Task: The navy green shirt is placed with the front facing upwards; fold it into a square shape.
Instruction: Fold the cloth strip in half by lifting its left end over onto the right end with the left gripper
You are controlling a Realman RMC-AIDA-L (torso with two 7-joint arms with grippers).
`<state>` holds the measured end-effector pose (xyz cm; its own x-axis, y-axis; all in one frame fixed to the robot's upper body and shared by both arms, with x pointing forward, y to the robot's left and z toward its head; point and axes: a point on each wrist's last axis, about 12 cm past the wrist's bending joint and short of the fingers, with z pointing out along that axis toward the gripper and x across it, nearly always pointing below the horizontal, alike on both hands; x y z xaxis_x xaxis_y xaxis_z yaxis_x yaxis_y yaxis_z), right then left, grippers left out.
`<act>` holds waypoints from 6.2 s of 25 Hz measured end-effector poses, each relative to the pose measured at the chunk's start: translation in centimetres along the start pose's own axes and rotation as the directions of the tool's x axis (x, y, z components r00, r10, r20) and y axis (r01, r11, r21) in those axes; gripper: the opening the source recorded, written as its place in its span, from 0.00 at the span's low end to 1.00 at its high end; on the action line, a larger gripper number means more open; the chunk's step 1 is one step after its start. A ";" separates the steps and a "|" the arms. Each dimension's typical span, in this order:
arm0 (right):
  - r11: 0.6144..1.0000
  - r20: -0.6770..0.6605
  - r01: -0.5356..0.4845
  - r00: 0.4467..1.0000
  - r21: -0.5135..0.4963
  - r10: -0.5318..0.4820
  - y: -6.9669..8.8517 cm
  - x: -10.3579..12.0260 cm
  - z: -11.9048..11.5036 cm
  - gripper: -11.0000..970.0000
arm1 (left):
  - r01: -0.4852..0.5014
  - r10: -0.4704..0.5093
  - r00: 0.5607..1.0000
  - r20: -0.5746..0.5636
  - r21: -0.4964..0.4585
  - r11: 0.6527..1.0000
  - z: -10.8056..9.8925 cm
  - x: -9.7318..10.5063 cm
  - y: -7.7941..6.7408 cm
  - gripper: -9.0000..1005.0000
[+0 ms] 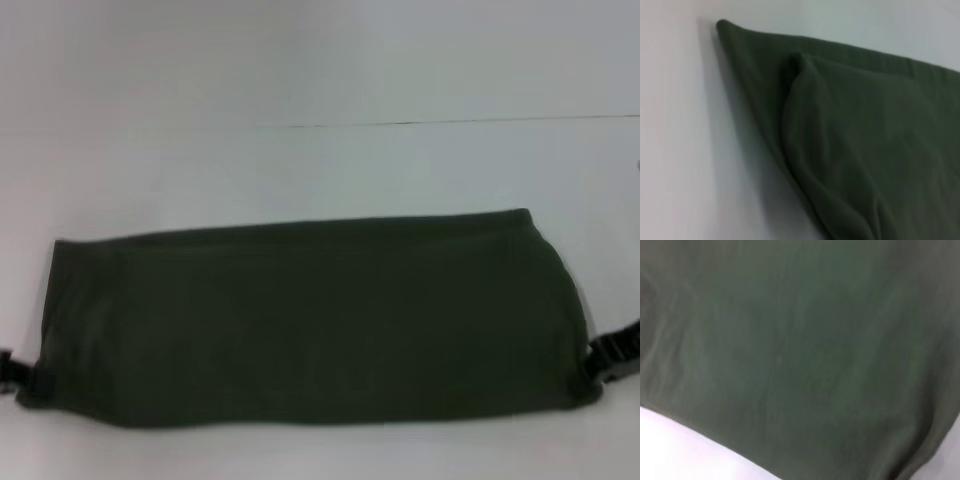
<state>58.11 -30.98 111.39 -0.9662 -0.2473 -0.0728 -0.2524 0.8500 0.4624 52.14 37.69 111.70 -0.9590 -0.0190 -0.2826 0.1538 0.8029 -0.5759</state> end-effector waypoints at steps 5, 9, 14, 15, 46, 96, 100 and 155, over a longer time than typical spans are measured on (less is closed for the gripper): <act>0.999 -0.073 0.035 0.997 -0.003 -0.035 0.2 0.8 0.1 0.04 | 0.022 -0.021 0.995 -0.102 0.007 1.000 -0.5 1.4 0.1 0.06; 0.997 -0.106 0.072 0.992 -0.015 -0.073 0.6 1.0 0.6 0.04 | 0.031 -0.030 0.991 -0.131 0.007 0.999 -0.5 1.9 0.1 0.06; 0.994 -0.117 0.110 0.987 -0.006 -0.109 1.1 0.8 0.9 0.04 | 0.043 -0.042 0.991 -0.125 0.005 0.999 -0.6 1.9 0.2 0.06; 0.993 -0.120 0.115 0.986 -0.009 -0.115 1.2 0.8 0.9 0.05 | 0.043 -0.042 0.991 -0.124 0.005 0.999 -0.6 1.9 0.2 0.06; 0.947 0.346 0.209 0.931 -0.246 -0.116 2.6 -2.4 -6.4 0.96 | 0.091 -0.092 0.994 -0.063 -0.019 0.996 -1.3 1.5 0.8 0.07; 0.427 0.587 0.898 0.404 -0.108 -0.702 11.4 -1.9 10.1 0.97 | 0.018 -0.019 1.000 -0.023 -0.061 0.998 -2.0 -0.9 0.9 0.87; 0.426 0.586 0.899 0.402 -0.106 -0.704 11.4 -1.9 10.2 0.97 | 0.032 -0.034 0.999 -0.027 -0.085 0.996 -1.9 -1.1 1.0 0.87; 0.432 0.581 0.898 0.398 -0.087 -0.710 11.6 -2.6 10.0 0.97 | 0.099 -0.104 0.993 -0.051 -0.100 0.990 2.3 -2.8 1.0 0.87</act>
<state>57.15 -15.80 108.14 -0.2358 -0.4318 -0.8706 -0.9718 0.1043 0.2115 55.48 37.13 110.16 -0.9806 -0.0724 -0.1820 0.0338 0.8526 -0.5215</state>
